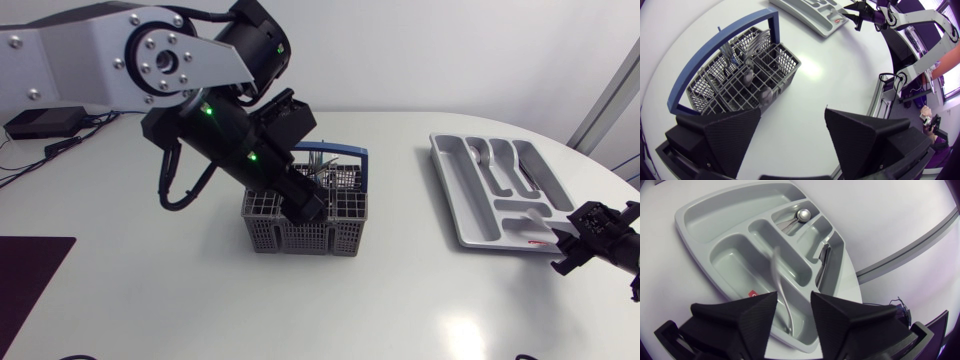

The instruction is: Unload the cutlery basket into the drawer organizer.

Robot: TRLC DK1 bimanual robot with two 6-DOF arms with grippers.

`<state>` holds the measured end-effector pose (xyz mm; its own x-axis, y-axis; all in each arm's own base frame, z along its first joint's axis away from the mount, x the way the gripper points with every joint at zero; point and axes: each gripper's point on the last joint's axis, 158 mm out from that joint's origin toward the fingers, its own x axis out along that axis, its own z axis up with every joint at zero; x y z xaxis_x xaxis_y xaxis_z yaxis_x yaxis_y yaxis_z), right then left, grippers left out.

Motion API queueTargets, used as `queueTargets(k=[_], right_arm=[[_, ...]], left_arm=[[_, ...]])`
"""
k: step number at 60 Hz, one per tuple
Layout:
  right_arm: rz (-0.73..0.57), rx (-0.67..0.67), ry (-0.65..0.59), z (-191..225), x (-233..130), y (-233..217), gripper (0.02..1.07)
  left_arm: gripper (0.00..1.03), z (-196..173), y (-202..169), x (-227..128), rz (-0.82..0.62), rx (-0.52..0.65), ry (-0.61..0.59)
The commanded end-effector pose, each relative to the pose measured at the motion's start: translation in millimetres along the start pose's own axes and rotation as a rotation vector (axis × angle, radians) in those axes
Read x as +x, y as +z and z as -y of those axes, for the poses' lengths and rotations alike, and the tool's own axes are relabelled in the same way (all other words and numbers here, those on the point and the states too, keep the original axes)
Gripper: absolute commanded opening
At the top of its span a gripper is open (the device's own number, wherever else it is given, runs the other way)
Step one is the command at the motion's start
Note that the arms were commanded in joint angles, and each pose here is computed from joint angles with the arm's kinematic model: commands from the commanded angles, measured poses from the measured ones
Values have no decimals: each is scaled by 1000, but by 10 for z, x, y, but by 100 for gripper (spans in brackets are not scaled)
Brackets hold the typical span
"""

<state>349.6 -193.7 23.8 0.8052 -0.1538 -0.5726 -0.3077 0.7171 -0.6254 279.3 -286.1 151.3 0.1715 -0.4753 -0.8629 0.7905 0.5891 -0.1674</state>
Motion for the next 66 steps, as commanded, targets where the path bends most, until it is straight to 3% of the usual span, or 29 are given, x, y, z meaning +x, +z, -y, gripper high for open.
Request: queueTargets(k=[1, 12, 21, 35, 49, 66], right_arm=[[7, -40, -15, -22, -99, 90, 97], [26, -50, -35, 134, -345, 303, 98], [60, 34, -15, 265, -554, 529, 100], [70, 171, 185, -210, -674, 894, 99], [89, 224, 340, -733, -822, 1244, 99], [84, 211, 398, -1035, -842, 1328, 99]], left_arm=[[97, 15, 73, -158, 31, -9, 13], [97, 10, 76, -248, 34, -8, 26], [97, 10, 39, -266, 20, -10, 38], [97, 31, -163, -91, -56, 6, 94], [96, -94, -157, 152, -32, 103, 332], [96, -213, -168, 369, -48, 166, 513]])
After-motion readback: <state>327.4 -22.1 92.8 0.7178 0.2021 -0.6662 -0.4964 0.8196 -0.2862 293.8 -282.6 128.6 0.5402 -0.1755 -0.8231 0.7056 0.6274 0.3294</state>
